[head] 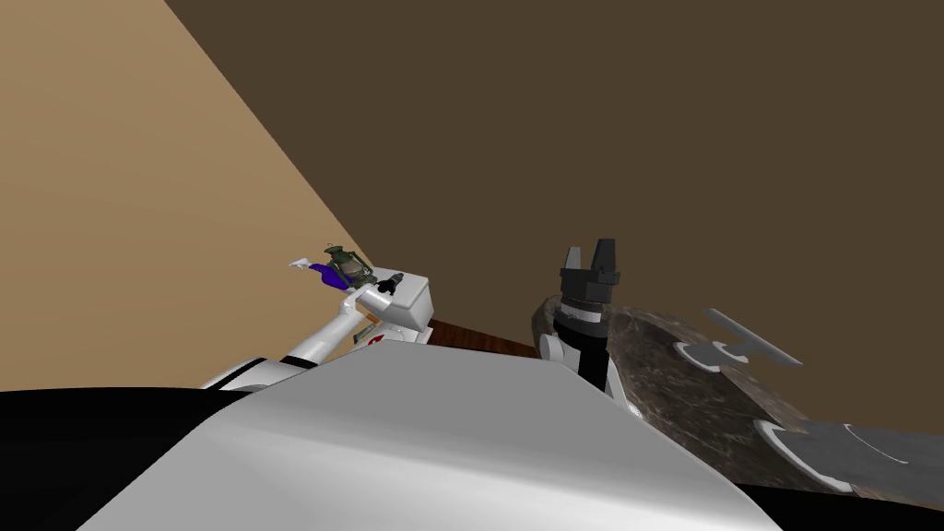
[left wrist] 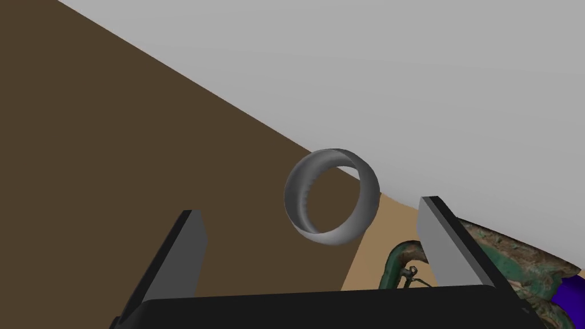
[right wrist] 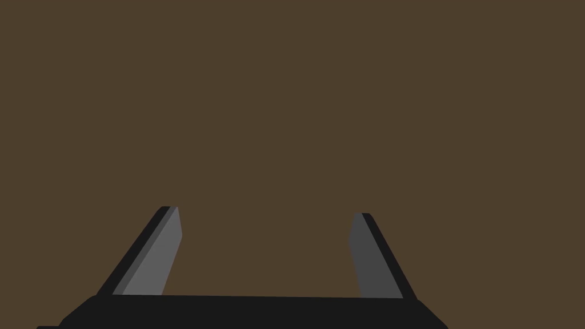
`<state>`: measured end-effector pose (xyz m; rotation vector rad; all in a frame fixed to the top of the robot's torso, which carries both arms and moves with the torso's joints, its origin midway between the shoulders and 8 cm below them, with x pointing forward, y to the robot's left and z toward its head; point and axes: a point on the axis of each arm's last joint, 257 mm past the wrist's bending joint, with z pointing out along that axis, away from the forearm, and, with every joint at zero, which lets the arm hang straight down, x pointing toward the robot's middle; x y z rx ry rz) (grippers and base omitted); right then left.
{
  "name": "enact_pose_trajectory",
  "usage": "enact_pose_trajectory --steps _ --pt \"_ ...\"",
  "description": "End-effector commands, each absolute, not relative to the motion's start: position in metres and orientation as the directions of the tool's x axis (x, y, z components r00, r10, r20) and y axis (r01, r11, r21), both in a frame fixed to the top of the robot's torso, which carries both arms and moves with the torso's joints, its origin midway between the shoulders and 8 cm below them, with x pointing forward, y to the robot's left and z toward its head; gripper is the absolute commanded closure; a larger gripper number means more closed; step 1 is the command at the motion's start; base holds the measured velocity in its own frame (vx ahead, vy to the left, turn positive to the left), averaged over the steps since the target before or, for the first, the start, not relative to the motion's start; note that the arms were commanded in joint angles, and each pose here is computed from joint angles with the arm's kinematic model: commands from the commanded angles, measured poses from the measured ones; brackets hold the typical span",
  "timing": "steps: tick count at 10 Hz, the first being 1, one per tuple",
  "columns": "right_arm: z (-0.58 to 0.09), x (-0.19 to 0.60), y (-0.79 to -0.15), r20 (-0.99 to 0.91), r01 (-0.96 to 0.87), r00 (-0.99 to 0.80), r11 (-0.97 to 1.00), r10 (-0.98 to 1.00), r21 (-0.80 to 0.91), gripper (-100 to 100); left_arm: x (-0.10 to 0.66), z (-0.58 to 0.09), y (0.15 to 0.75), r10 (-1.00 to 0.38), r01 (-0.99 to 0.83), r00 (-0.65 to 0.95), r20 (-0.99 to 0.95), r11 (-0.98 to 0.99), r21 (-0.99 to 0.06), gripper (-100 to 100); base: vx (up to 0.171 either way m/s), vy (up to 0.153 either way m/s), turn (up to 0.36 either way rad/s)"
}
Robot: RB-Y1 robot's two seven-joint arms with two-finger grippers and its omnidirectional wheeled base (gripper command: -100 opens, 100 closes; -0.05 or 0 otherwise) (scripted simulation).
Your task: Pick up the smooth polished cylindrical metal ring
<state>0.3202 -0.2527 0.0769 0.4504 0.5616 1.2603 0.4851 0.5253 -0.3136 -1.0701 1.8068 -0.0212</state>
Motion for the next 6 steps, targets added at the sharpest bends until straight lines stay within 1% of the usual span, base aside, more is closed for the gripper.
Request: enact_pose_trajectory --steps 1,3,4,6 --pt "0.0769 0.3202 -0.2527 -0.147 -0.756 0.204 0.251 0.968 0.604 0 0.4844 -0.3201 0.5284 -0.669 -0.653 -0.113 -0.735 0.607 -0.452 -100 0.039 0.026 -0.019" --pt "0.0769 0.3202 -0.2527 -0.147 -0.756 0.204 0.251 0.968 0.604 0 0.4839 -0.3216 0.5289 -0.669 -0.655 -0.113 -0.735 0.606 -0.452 -100 0.052 0.019 -0.016" --pt "0.0769 0.3202 -0.2527 -0.147 -0.756 0.204 0.251 0.968 0.604 0 0.4842 -0.3218 0.5289 -0.669 -0.653 -0.113 -0.735 0.607 -0.452 100 0.004 0.003 0.011" --pt "0.0769 0.3202 -0.2527 -0.147 -0.756 0.204 0.251 0.968 0.604 0 0.4842 -0.3216 0.5291 -0.668 -0.654 -0.113 -0.735 0.607 -0.452 100 0.000 0.000 0.000"
